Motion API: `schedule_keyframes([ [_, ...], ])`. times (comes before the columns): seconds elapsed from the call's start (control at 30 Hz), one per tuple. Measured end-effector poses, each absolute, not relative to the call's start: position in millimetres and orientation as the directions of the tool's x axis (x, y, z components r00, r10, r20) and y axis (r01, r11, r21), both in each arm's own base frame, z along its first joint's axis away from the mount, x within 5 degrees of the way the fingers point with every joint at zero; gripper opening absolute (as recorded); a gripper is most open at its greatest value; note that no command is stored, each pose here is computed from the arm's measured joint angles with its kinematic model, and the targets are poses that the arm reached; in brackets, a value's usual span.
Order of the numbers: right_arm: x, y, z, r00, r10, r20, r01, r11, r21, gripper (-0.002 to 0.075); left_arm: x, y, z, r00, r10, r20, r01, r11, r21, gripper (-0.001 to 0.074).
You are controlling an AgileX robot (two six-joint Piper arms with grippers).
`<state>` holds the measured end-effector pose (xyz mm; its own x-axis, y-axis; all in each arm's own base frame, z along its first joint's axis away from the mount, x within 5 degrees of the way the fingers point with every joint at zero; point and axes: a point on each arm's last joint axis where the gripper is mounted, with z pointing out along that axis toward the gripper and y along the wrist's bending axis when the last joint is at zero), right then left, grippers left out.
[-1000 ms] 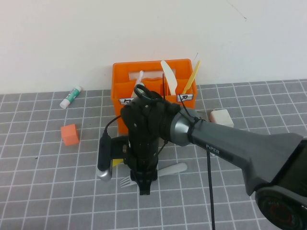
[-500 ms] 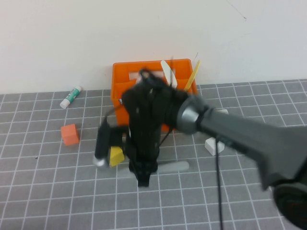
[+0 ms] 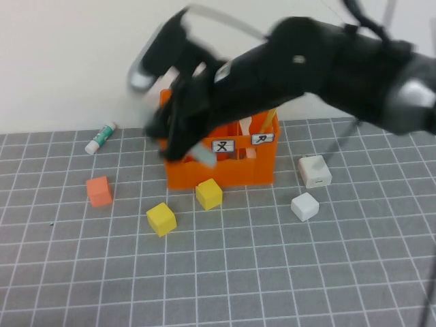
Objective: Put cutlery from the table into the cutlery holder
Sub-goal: Place the fork on the box
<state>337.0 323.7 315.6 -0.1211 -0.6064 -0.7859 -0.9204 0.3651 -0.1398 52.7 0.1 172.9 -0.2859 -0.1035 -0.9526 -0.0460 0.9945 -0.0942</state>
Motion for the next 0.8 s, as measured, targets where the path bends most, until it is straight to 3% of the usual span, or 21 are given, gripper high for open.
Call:
schedule_keyframes([
  [0.17, 349.3, 296.2, 319.9, -0.085, -0.367, -0.926, -0.727, 0.658, -0.194, 0.023, 52.7, 0.1, 172.9, -0.286, -0.103, -0.953, -0.046, 0.994, -0.094, -0.0001],
  [0.27, 355.5, 284.2, 307.9, -0.058, -0.274, -0.96, -0.608, 0.772, -0.184, 0.023, 52.7, 0.1, 172.9, -0.286, -0.103, -0.953, -0.046, 0.994, -0.094, -0.0001],
  [0.8, 382.9, 283.0, 250.5, -0.104, -0.026, -0.994, -0.448, 0.894, 0.023, 0.023, 52.7, 0.1, 172.9, -0.286, -0.105, -0.952, -0.046, 0.994, -0.096, -0.0001],
])
